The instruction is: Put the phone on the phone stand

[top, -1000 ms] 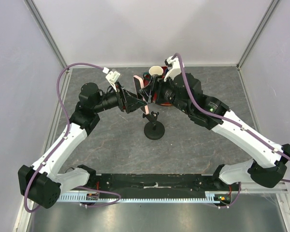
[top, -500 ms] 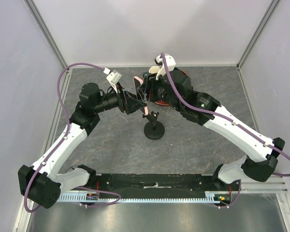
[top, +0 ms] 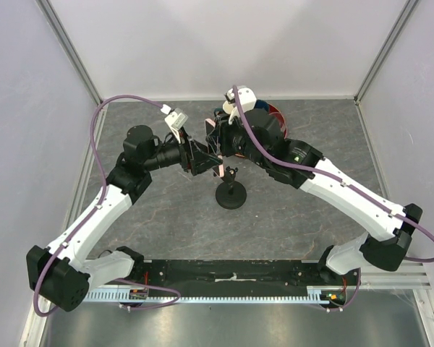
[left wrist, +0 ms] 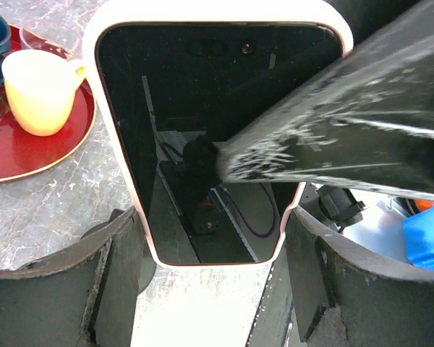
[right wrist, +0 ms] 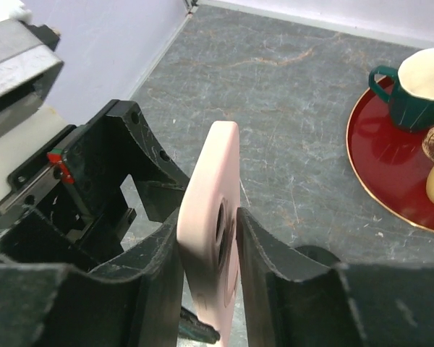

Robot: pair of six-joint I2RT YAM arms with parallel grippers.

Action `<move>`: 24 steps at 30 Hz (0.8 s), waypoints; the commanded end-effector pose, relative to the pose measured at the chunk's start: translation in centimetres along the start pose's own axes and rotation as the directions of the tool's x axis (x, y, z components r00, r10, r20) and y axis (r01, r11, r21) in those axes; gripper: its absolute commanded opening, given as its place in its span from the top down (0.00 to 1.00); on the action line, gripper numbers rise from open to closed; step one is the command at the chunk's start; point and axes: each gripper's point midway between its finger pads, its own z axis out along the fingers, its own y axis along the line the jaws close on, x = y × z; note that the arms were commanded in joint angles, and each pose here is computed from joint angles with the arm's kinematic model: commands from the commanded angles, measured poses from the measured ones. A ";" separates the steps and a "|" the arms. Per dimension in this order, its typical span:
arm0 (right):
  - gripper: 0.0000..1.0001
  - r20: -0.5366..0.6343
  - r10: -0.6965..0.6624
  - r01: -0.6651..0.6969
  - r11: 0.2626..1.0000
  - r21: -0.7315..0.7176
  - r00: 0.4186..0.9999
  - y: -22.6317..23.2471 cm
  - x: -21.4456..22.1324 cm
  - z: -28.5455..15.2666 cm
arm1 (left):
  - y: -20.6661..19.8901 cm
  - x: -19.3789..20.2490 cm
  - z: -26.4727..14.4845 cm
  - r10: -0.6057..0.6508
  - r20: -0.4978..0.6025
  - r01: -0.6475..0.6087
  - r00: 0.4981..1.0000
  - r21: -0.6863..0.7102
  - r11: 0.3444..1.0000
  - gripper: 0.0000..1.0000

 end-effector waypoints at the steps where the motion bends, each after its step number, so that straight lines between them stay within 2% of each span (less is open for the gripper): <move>1: 0.66 0.016 0.030 -0.029 0.999 -0.026 0.999 0.8 0.0 0.5 | -2.5 -3.1 -0.2 0.125 0.082 -0.130 0.989 0.060 0.990 0.98; 2: 0.77 0.014 0.032 -0.031 0.999 -0.019 0.999 0.7 0.1 0.6 | -2.7 -3.2 -0.2 0.123 0.084 -0.129 0.989 0.061 0.990 0.98; 5: 1.00 0.033 0.028 -0.028 1.000 0.007 0.999 0.3 -0.1 0.0 | -3.2 -3.4 -0.4 0.124 0.085 -0.131 0.989 0.082 0.988 0.95; 7: 1.00 0.059 0.028 -0.030 0.999 0.026 0.998 -0.5 -0.4 -0.9 | -3.7 -3.4 -0.4 0.118 0.081 -0.126 0.990 0.104 0.986 0.74; 8: 1.00 0.078 0.031 -0.032 0.999 0.015 0.996 -0.4 -0.8 -1.2 | -4.2 -3.2 -0.6 0.117 0.075 -0.126 0.990 0.136 0.983 0.54; 9: 1.00 0.097 0.023 -0.022 1.000 -0.010 0.995 -0.2 -1.4 -2.3 | -4.8 -3.2 -0.7 0.122 0.075 -0.133 0.990 0.161 0.978 0.45; 12: 1.00 0.110 -0.004 0.009 0.999 -0.042 0.994 -0.5 -1.4 -4.0 | -6.5 -3.1 -1.2 0.119 0.076 -0.135 0.990 0.261 0.956 0.29; 14: 1.00 0.095 -0.012 0.018 0.998 -0.062 0.995 -0.7 -0.2 -4.7 | -7.9 -2.8 -1.6 0.115 0.073 -0.134 0.991 0.342 0.930 0.23; 15: 1.00 0.125 0.004 0.006 0.997 -0.080 0.992 -0.7 -1.0 -6.2 | -8.0 -2.6 -1.6 0.105 0.063 -0.120 0.993 0.364 0.924 0.22; 20: 1.00 0.194 0.054 -0.001 0.965 -0.261 0.979 0.9 -1.0 -10.0 | -9.4 -1.9 -1.9 0.083 0.023 -0.084 0.996 0.475 0.876 0.26; 24: 1.00 0.221 0.070 0.013 0.936 -0.352 0.973 2.1 -1.0 -11.1 | -10.1 -1.5 -2.1 0.079 0.003 -0.069 0.997 0.532 0.844 0.26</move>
